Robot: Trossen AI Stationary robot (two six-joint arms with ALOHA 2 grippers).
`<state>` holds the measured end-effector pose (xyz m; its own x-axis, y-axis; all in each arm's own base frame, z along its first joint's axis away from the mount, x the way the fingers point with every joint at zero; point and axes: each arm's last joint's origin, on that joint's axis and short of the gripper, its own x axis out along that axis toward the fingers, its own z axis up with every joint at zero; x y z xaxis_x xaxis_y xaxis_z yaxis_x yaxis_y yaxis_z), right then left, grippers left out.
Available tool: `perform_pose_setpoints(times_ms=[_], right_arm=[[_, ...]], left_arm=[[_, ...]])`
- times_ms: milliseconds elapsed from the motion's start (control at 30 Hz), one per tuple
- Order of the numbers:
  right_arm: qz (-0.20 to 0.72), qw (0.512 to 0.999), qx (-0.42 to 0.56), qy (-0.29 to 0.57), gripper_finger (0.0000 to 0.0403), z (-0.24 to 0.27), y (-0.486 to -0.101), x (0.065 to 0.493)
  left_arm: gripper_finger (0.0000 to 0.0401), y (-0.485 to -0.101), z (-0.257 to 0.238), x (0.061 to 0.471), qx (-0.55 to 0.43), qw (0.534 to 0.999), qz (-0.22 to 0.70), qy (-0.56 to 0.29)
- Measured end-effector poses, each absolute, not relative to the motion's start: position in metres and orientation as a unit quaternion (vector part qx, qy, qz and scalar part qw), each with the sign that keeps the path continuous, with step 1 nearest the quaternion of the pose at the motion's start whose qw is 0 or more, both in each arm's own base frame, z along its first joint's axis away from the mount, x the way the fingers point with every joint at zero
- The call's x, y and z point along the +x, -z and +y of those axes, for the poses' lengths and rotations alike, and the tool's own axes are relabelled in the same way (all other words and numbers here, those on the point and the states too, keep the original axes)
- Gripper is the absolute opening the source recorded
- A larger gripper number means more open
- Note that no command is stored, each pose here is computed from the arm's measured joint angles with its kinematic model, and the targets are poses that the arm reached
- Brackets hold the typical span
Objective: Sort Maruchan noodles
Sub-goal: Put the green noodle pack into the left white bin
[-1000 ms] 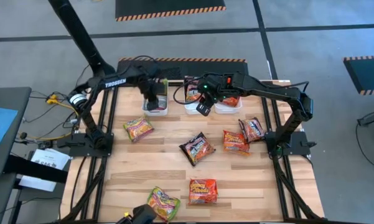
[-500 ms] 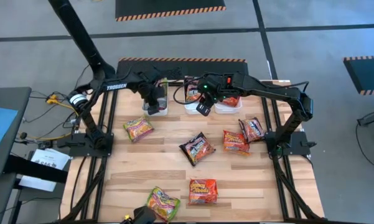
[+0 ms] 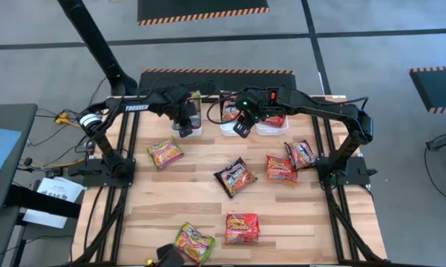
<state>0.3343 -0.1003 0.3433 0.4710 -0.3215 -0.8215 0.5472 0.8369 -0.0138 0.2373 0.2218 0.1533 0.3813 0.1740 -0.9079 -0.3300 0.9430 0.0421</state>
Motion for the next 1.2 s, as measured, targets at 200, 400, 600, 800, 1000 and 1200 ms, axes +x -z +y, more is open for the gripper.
perform_pose_setpoints(times_ms=[200, 400, 600, 800, 1000, 1200], right_arm=[[0.443, 0.847, 0.135, 0.26, 0.0196, -0.1, -0.343, 0.334], [0.443, 0.847, 0.135, 0.261, 0.0196, -0.1, -0.343, 0.334], [0.443, 0.847, 0.135, 0.261, 0.0196, -0.1, -0.343, 0.334], [0.443, 0.847, 0.135, 0.261, 0.0196, -0.1, -0.343, 0.334], [0.443, 0.847, 0.135, 0.261, 0.0196, -0.1, -0.343, 0.334], [0.443, 0.847, 0.135, 0.26, 0.0196, -0.1, -0.343, 0.334]], left_arm=[[0.0035, -0.149, 0.22, 0.235, -0.072, 0.827, 0.537, -0.147], [0.0002, -0.147, 0.219, 0.236, -0.087, 0.839, 0.523, -0.125], [0.0, -0.162, 0.224, 0.242, -0.111, 0.836, 0.526, -0.108], [0.0, -0.189, 0.229, 0.249, -0.105, 0.831, 0.54, -0.083], [0.0, -0.209, 0.236, 0.256, -0.086, 0.843, 0.523, -0.09], [0.0, -0.226, 0.247, 0.257, -0.05, 0.844, 0.521, -0.122]])
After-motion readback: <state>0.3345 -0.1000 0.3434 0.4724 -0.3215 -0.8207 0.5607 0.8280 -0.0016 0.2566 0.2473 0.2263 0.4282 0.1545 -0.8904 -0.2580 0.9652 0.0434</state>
